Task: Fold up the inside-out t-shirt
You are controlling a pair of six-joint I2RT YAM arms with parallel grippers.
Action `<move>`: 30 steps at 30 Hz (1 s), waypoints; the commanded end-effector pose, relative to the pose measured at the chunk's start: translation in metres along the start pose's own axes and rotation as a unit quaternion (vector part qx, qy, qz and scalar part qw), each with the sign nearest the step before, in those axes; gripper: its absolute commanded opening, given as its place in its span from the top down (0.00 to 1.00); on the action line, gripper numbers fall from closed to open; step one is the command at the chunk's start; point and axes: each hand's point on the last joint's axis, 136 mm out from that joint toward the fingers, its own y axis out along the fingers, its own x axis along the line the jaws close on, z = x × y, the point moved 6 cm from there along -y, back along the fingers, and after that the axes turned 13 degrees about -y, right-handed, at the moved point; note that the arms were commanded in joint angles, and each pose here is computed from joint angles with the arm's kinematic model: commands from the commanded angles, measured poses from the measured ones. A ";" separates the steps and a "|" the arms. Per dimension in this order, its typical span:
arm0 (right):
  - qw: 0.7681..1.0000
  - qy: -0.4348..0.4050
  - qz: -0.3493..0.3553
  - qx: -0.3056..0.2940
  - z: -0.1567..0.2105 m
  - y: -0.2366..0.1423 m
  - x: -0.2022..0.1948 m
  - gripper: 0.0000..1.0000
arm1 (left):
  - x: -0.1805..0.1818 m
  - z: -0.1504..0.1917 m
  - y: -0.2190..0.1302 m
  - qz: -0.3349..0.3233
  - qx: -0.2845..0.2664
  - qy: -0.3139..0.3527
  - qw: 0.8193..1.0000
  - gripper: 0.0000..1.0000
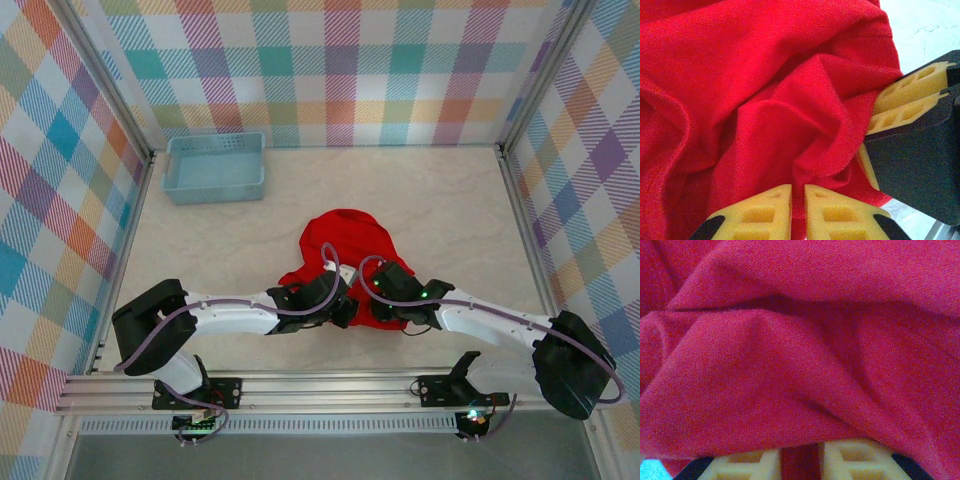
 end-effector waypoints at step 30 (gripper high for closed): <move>0.994 -0.039 -0.057 -0.085 -0.006 -0.103 0.000 1.00 | 0.015 -0.055 0.007 -0.043 -0.014 -0.089 0.995 0.83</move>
